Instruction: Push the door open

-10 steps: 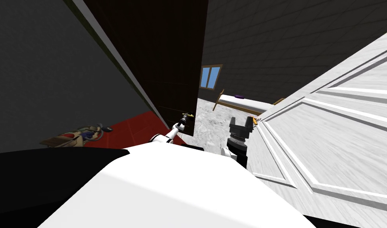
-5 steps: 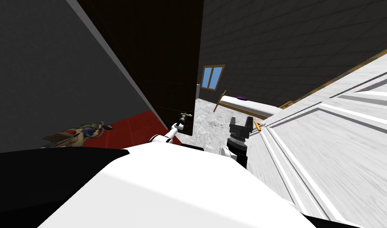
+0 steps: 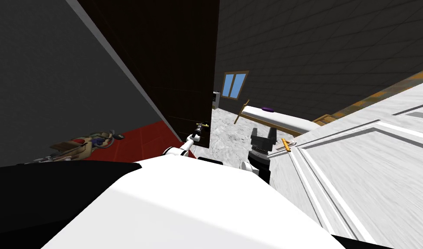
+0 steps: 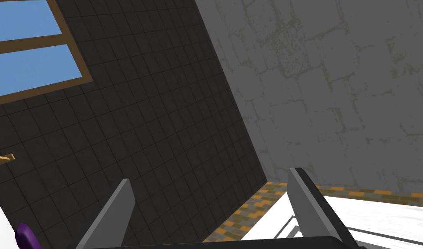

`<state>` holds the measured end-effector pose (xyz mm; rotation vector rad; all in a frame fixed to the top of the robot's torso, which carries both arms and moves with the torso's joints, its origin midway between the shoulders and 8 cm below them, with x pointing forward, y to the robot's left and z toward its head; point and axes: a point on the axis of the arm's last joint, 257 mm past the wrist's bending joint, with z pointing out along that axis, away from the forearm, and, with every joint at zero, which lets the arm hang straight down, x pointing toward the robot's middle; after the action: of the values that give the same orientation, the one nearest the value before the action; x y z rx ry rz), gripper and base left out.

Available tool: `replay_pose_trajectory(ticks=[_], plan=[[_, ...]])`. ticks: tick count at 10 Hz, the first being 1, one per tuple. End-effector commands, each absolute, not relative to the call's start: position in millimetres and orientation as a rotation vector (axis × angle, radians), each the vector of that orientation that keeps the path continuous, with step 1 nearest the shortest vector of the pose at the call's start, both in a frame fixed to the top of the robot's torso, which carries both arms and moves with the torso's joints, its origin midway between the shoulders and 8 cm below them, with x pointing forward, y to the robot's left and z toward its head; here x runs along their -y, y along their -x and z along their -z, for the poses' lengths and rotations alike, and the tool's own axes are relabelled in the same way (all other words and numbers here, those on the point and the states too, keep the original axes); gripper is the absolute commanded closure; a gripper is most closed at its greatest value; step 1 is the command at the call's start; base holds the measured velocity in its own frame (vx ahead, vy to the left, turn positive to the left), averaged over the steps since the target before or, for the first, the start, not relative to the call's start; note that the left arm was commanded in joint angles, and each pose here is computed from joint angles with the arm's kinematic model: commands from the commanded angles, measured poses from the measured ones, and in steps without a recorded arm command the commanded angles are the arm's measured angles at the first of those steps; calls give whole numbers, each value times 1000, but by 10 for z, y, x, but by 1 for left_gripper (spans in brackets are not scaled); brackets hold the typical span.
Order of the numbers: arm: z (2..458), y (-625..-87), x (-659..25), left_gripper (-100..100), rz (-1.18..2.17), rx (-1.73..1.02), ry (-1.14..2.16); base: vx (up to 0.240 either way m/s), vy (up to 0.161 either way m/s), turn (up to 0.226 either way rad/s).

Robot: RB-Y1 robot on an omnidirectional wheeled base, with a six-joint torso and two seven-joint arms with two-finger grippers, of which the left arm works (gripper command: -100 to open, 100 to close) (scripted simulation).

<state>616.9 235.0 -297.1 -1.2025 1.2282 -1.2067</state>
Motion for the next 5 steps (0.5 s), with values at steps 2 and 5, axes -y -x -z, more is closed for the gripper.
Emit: replay_pose_trajectory(ticks=[2,5], plan=[[2960,-6175,-2391,100,1203,-1218,1208,101,-79,53],[2944,-6173,-2605,100,1177,-1189,1222,149,-62,50]])
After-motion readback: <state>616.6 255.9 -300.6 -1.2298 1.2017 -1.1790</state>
